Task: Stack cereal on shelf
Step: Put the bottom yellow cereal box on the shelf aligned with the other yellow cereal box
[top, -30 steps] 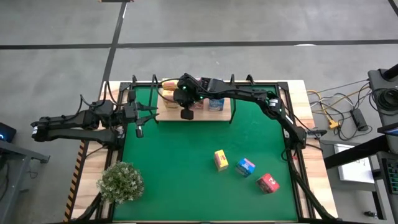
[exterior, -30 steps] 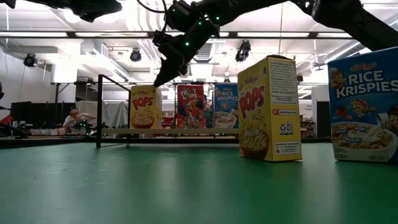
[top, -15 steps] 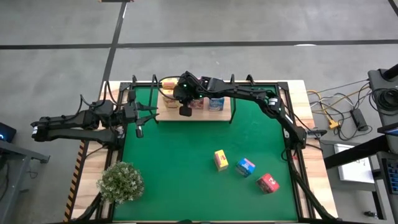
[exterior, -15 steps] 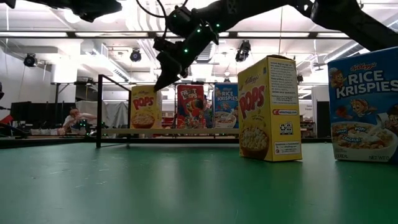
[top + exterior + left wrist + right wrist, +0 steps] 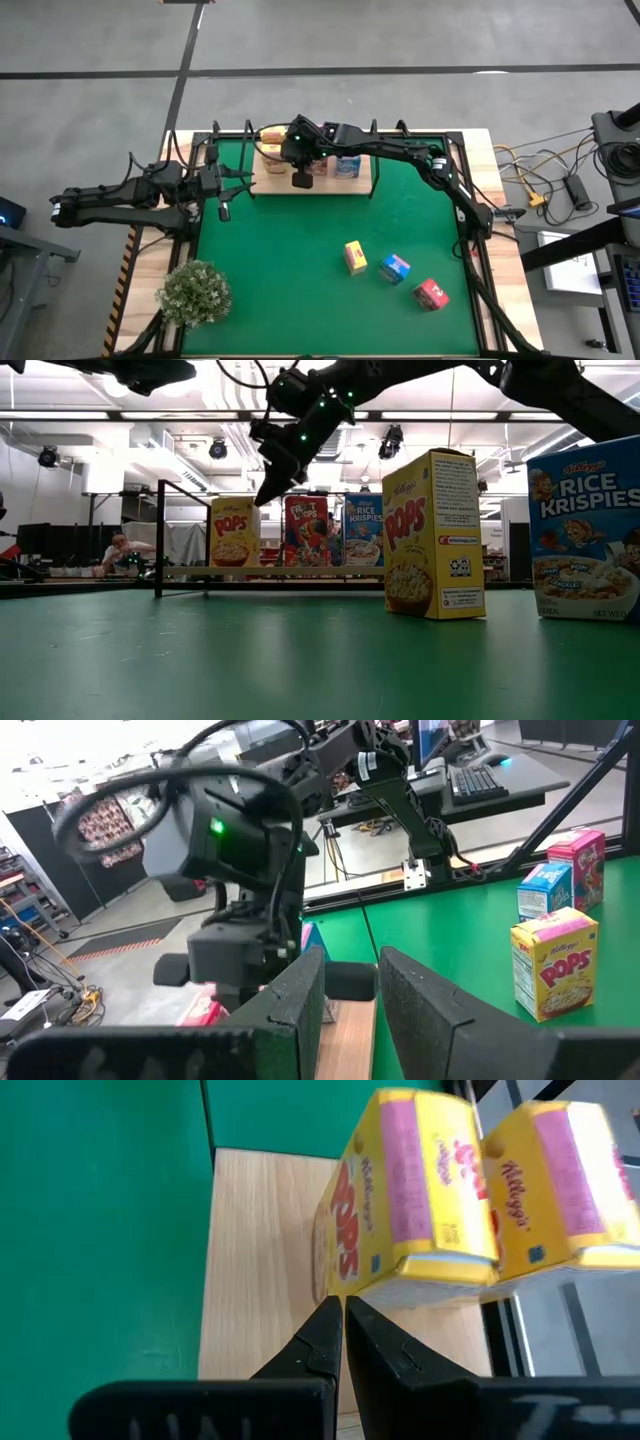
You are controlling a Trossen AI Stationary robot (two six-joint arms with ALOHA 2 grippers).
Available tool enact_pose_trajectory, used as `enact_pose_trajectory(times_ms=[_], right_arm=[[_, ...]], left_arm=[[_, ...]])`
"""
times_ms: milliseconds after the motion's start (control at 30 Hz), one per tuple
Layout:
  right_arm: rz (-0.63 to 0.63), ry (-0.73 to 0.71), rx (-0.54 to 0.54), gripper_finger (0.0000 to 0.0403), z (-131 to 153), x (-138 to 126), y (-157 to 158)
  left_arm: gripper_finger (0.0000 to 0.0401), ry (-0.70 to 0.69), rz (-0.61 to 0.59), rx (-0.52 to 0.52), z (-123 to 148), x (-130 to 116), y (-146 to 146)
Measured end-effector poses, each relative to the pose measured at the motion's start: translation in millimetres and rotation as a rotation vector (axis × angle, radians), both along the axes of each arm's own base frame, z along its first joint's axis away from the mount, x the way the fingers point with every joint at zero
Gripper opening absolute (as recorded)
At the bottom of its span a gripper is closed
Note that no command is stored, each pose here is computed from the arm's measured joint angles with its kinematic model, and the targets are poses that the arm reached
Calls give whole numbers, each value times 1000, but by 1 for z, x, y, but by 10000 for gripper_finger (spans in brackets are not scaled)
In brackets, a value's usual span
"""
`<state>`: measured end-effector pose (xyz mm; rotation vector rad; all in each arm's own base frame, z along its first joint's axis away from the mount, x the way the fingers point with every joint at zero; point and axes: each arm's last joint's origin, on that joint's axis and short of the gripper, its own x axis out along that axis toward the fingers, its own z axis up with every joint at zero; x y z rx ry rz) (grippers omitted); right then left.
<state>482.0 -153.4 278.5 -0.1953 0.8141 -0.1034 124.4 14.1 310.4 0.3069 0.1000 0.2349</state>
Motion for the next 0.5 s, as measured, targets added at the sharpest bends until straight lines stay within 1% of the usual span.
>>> enact_pose_trajectory(times_ms=[100, 233, 500], right_arm=[[-5, -5, -7, 9, 3, -1, -1], [-38, 1, -54, 9, 3, -1, -6], [-37, -25, -77, 9, -3, 4, -12]], left_arm=[[84, 1, 0, 0, 0, 0, 0], [84, 1, 0, 0, 0, 0, 0], [84, 2, 0, 0, 0, 0, 0]])
